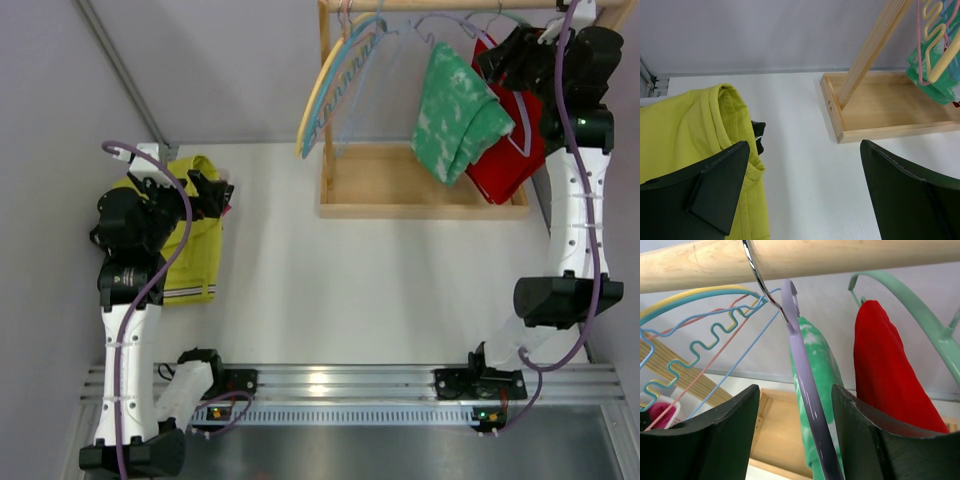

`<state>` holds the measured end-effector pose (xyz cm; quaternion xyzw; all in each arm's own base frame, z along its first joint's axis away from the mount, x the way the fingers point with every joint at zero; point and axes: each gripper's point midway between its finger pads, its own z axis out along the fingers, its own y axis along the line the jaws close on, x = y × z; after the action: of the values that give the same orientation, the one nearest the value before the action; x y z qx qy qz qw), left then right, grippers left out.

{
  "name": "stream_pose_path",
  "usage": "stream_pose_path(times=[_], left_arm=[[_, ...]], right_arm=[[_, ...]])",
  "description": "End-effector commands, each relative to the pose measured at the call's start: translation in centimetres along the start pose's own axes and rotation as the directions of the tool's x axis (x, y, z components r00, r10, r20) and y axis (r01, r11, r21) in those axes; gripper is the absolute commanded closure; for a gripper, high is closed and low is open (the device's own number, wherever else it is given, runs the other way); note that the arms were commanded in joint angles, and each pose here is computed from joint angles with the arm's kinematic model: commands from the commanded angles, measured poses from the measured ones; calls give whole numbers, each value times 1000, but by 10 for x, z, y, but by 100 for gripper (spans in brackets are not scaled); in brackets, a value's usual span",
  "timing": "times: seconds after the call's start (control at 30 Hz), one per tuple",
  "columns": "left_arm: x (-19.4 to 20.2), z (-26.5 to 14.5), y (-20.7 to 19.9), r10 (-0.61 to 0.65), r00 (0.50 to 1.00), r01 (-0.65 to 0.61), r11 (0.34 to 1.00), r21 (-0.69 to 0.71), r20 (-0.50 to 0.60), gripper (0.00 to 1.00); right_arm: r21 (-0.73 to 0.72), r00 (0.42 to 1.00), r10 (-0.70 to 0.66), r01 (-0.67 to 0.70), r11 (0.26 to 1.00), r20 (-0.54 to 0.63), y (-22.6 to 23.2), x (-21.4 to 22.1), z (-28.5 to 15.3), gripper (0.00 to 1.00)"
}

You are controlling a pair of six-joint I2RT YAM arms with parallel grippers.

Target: Remove the trousers from the hanger

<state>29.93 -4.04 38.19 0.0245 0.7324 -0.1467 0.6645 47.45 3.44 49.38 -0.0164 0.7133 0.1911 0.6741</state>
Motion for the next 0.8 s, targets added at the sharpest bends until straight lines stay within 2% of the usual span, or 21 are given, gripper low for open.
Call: stream_pose_path(times=[0.0, 0.17, 0.27, 0.47, 0.67, 0.77], left_arm=[[-4, -1, 1, -4, 1000, 4, 1000, -5, 14, 1], [-1, 1, 2, -8, 1000, 8, 1000, -5, 7, 1], [-2, 3, 1, -14, 1000, 14, 1000, -2, 5, 1], [-2, 4, 1, -26, 1000, 26, 1000, -3, 2, 1], [-6, 5, 5, -14, 1000, 14, 1000, -20, 11, 1], [-9, 5, 4, -9, 1000, 9, 1000, -16, 14, 2]], right_arm=[[-24, 999, 0, 1, 1000, 54, 11, -15, 11, 41], [-25, 999, 9, -8, 1000, 34, 11, -7, 22, 48], [-33, 1000, 15, -14, 999, 28, 13, -6, 23, 61], [-69, 998, 37, -34, 997, 48, 24, -15, 17, 99], [-129, 990, 75, -60, 990, 117, 44, -42, 1, 100], [-176, 975, 84, -47, 983, 206, 59, -69, -12, 100]])
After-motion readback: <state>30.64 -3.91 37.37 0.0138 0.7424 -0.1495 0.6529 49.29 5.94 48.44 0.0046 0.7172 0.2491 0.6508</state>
